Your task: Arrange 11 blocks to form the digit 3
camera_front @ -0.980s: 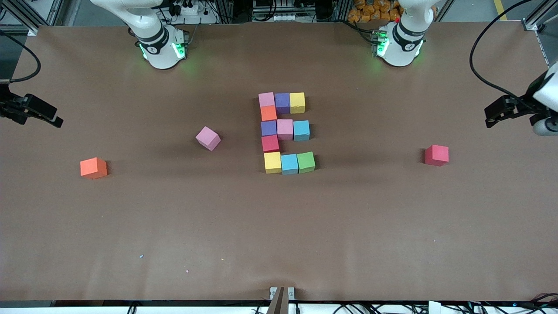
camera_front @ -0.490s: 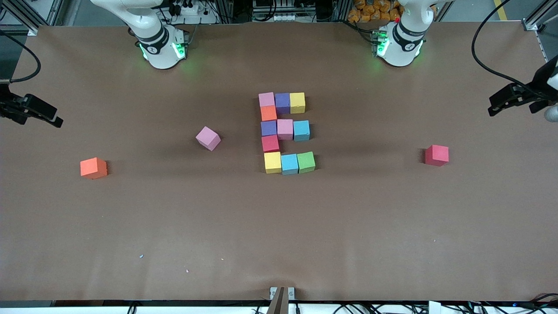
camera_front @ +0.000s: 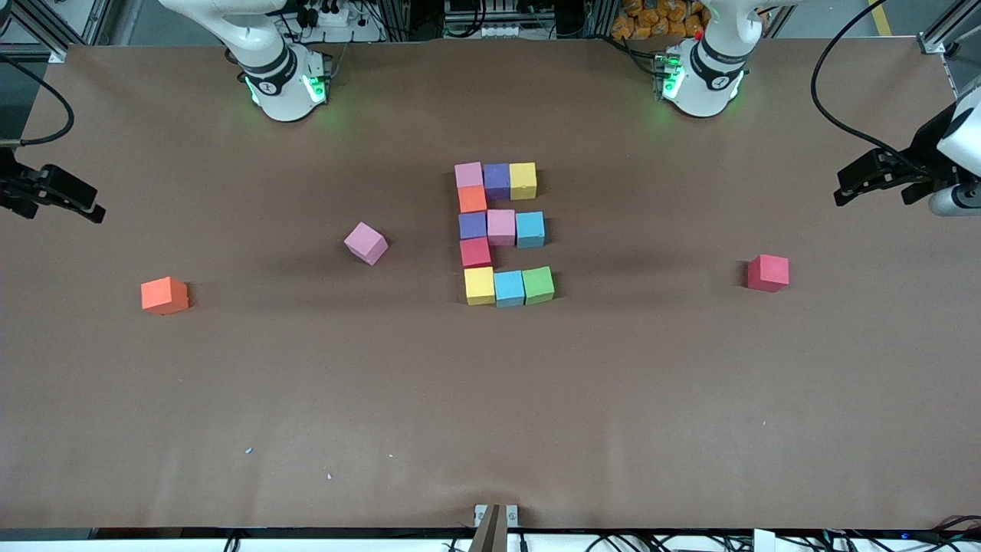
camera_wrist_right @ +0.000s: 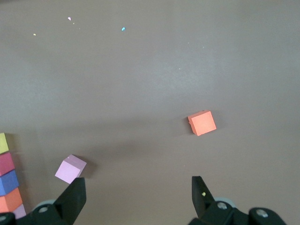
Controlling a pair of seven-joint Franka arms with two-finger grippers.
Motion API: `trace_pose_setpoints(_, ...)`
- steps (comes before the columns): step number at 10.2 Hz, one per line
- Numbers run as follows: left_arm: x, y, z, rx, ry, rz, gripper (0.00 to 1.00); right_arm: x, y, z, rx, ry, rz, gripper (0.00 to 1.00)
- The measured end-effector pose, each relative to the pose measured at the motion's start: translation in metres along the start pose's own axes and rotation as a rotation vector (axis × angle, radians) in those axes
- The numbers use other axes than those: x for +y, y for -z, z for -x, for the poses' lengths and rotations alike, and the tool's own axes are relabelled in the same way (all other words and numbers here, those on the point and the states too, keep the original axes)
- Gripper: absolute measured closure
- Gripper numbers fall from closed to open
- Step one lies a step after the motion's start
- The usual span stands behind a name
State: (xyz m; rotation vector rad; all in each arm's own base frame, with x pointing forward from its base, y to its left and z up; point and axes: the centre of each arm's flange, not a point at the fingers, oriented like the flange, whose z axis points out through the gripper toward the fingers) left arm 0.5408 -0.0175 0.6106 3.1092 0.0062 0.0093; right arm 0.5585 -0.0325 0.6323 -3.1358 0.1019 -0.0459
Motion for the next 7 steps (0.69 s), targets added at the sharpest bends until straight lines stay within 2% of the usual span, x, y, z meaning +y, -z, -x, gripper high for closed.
trace_pose_setpoints(4,0.022,-0.003,0.002,-0.002,-0.07,0.003,0.0,0.0,-0.002,0.001,-0.009,0.008,0.002,0.0)
trace_pose_setpoints(7,0.026,-0.002,0.002,0.004,-0.078,0.003,0.0,0.0,-0.006,0.002,-0.026,0.008,0.002,0.0)
